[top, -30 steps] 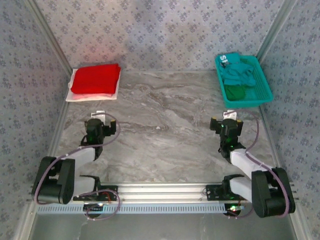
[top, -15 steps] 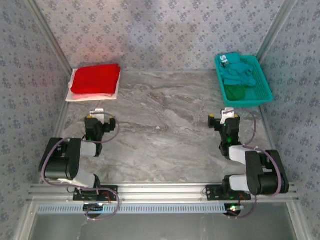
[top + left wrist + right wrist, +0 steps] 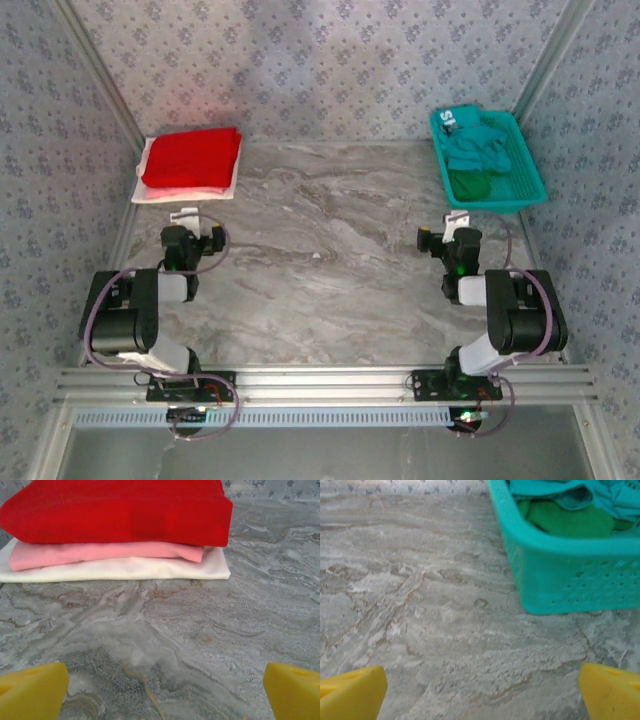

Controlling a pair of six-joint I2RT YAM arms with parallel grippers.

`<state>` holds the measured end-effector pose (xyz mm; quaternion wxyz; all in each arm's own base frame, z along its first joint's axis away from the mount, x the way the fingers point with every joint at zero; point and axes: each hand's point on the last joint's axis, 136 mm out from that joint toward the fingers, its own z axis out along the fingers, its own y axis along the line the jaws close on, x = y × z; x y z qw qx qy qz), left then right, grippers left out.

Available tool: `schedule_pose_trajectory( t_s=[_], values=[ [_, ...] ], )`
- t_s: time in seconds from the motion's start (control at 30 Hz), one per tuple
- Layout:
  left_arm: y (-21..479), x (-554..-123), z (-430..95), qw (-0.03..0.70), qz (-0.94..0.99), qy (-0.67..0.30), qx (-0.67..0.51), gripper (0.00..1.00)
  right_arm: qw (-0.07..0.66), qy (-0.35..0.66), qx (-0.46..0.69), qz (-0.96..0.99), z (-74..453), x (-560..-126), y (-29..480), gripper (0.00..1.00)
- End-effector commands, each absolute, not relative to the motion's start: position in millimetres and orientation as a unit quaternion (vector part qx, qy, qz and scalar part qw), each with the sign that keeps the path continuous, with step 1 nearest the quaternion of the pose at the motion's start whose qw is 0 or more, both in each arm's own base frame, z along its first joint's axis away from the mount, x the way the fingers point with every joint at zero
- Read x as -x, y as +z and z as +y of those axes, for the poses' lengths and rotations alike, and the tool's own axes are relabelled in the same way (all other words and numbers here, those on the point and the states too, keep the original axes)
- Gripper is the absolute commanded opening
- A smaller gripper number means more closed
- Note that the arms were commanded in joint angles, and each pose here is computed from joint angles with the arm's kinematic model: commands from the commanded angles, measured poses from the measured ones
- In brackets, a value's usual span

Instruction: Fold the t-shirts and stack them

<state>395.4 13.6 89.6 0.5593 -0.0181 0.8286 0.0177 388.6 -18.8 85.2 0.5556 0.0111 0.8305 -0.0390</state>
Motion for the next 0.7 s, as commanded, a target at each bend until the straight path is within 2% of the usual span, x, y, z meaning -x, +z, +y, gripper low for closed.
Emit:
schedule_pose_trajectory(
  t_s=[0.0,0.67],
  values=[
    [89.2,-398.1,10.8,0.556,0.831,0.005,0.021,1.0,0.554,-0.037,-0.02,0.831,-20.2,-391.2,85.7,1.0],
    [89.0,-398.2,10.2,0.556,0.831,0.004,0.02,1.0,0.552,-0.033,-0.019,0.833,-20.3,-392.0,85.3,1.0]
  ],
)
